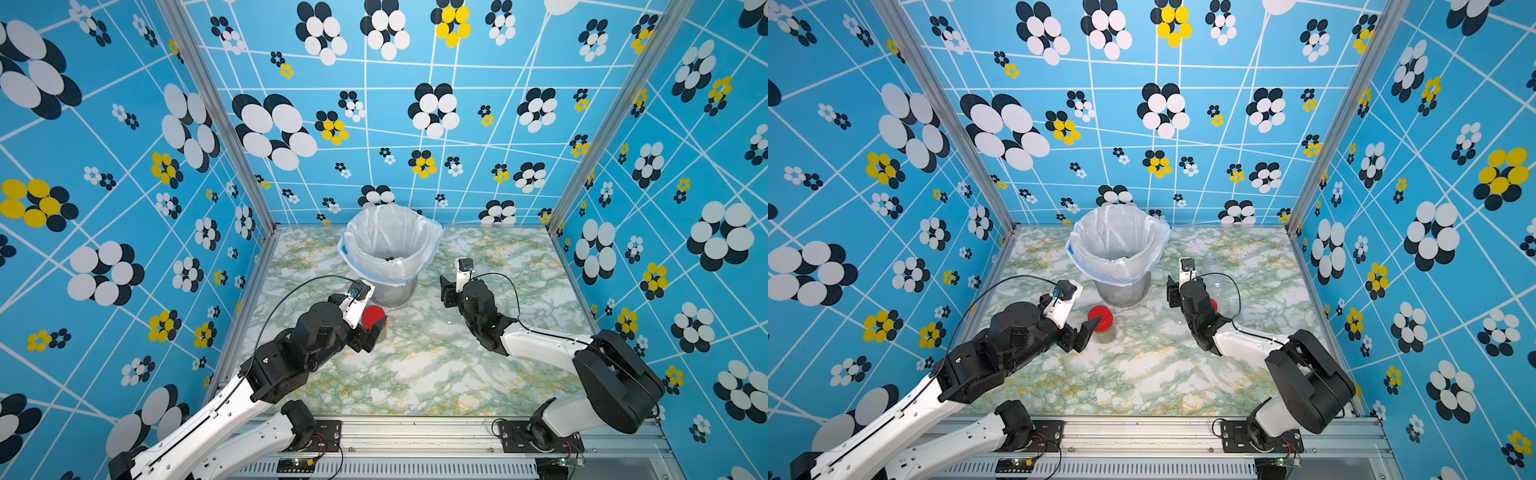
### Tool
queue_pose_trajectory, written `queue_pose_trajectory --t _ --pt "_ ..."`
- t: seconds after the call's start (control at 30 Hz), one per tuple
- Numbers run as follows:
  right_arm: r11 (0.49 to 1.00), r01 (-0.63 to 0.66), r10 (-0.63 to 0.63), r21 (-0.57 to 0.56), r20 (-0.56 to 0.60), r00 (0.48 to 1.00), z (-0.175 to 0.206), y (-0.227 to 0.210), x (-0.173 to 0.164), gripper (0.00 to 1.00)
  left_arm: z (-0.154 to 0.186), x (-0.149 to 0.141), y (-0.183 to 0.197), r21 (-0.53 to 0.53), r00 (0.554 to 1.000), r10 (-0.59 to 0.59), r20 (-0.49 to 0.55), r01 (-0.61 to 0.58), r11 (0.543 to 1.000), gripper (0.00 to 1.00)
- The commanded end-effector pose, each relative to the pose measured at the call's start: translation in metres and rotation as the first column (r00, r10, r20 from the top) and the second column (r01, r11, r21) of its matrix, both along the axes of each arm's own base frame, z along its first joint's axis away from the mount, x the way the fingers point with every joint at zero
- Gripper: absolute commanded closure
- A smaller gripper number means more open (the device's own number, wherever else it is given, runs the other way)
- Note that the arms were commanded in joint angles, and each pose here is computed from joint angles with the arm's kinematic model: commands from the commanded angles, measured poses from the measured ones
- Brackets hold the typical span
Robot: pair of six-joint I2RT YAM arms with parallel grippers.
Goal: Empty moldy mung beans from jars
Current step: Place the jar at the center of the board.
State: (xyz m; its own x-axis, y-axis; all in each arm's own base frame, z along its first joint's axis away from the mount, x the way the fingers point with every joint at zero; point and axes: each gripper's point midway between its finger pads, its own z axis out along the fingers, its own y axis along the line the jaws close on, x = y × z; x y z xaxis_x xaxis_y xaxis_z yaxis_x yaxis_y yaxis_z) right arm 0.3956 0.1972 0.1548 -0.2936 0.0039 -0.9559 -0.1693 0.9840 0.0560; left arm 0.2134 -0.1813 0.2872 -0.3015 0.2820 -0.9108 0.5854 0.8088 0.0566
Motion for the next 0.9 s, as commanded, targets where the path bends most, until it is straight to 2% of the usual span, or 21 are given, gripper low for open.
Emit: queue_pose_trajectory --t 0.0,0.17,0.3,0.43,0.6,0.67,0.7,0.8,0.87 --pt "0.995 0.056 -0.061 0.079 0.060 0.996 0.012 -0.001 0.022 0.35 -0.001 0.000 0.004 -0.010 1.000 0.024 0.006 -0.024 1.000 0.08" --pt "0.996 0.063 -0.065 0.063 0.042 0.997 0.004 0.004 0.033 0.35 -0.005 0.001 0.007 0.017 0.999 0.029 0.015 -0.029 0.999 0.08" --pt "0.997 0.068 -0.068 0.034 0.014 0.998 0.005 0.003 0.034 0.47 -0.006 0.002 0.008 0.031 0.999 0.031 0.025 -0.032 0.999 0.08" --pt "0.998 0.064 -0.064 0.020 -0.014 0.998 0.004 0.003 0.034 0.42 -0.007 0.004 0.005 0.036 0.999 0.026 0.024 -0.027 0.999 0.07" --pt "0.999 -0.001 0.002 0.035 -0.029 1.000 0.023 0.007 0.022 0.39 -0.008 0.005 0.007 0.024 0.999 0.048 0.015 -0.049 0.999 0.07" --pt "0.995 -0.071 0.074 0.071 -0.036 0.997 0.031 0.013 0.007 0.36 -0.010 0.003 0.008 0.019 0.999 0.045 0.005 -0.045 0.999 0.06" --pt "0.984 -0.146 0.151 0.098 -0.039 0.988 0.036 0.022 -0.005 0.33 -0.014 0.000 0.006 0.020 1.000 0.027 -0.008 -0.027 0.999 0.06" --pt "0.917 -0.364 0.374 0.162 -0.038 0.927 0.050 0.048 -0.048 0.31 -0.029 -0.009 0.002 0.023 0.998 -0.019 -0.063 0.020 1.000 0.04" --pt "0.879 -0.440 0.455 0.182 -0.047 0.889 0.056 0.056 -0.072 0.26 -0.042 -0.015 0.002 0.034 0.995 -0.039 -0.097 0.042 0.999 0.02"
